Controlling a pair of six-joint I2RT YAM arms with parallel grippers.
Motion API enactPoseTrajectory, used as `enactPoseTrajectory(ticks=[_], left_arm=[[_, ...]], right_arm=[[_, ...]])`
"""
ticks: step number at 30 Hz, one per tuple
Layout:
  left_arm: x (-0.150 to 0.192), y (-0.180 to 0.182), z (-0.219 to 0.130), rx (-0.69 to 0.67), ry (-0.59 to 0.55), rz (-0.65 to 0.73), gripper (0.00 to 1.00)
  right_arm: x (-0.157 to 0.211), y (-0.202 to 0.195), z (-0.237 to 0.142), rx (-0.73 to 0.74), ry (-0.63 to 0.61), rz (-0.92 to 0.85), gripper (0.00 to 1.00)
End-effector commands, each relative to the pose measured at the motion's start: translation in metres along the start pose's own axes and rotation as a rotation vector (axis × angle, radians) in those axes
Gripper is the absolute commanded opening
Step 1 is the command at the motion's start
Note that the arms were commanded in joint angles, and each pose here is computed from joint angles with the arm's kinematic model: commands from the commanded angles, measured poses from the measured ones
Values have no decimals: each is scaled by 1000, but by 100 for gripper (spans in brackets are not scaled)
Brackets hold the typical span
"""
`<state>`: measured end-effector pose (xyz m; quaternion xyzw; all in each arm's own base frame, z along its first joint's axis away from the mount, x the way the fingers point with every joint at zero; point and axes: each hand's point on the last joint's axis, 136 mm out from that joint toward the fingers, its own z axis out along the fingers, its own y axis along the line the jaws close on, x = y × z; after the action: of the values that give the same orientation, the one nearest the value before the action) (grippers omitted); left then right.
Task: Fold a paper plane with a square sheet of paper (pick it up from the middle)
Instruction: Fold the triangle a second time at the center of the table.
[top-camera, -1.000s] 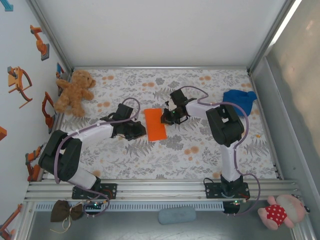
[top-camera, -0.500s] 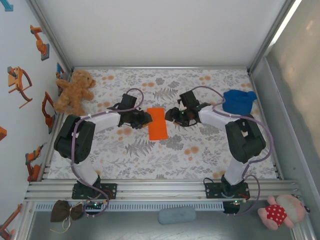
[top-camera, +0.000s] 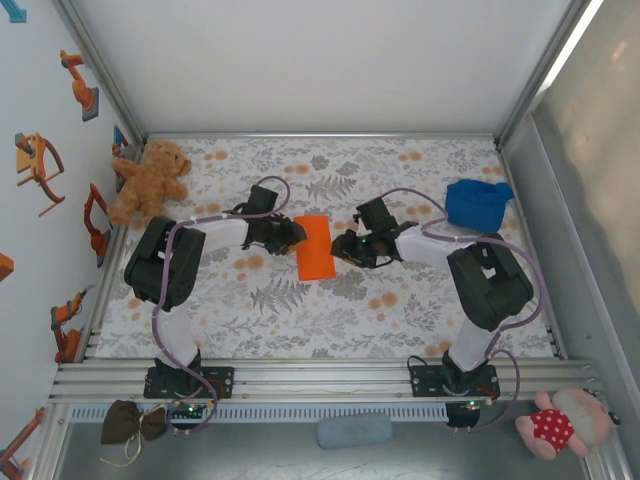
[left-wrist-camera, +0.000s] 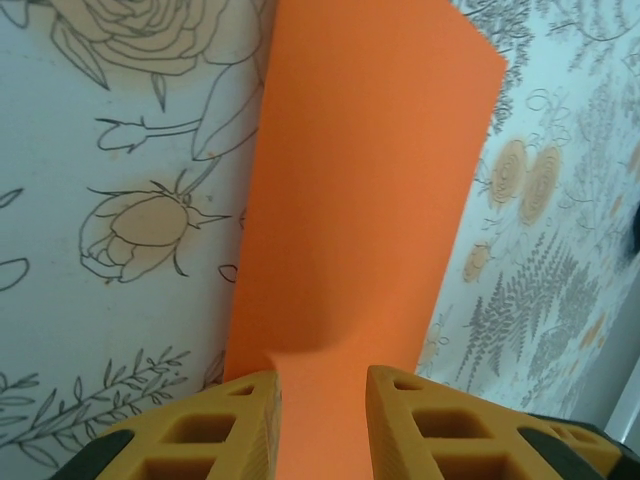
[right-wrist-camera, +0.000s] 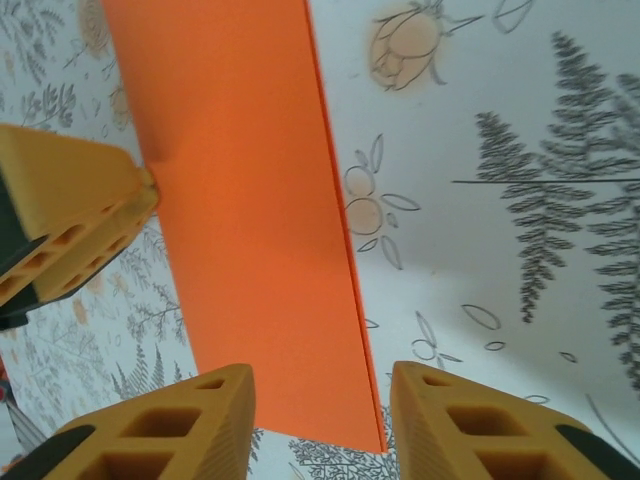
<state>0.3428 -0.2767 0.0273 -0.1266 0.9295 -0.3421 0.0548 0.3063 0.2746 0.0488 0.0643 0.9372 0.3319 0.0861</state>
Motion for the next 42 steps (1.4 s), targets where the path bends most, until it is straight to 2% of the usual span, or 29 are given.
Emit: enactPoseTrajectory(ticks=[1,12,23,32,42], left_arm=[[-4,2,5,-11,2,-25,29],[2,21,14,-67,33,-64,29],[5,24,14,-76,44,-65,29],[5,24,14,-77,46,-64,29],[5,22,13,-72,48,-59,29]], right_arm=[[8,-3,8,-4,23,1,37],[28,-12,14,-1,96,-2,36],[44,-15,17,12,155,-24,29],[43,-2,19,-46,164,-38,27],[33,6,18,-71,117,-35,22]])
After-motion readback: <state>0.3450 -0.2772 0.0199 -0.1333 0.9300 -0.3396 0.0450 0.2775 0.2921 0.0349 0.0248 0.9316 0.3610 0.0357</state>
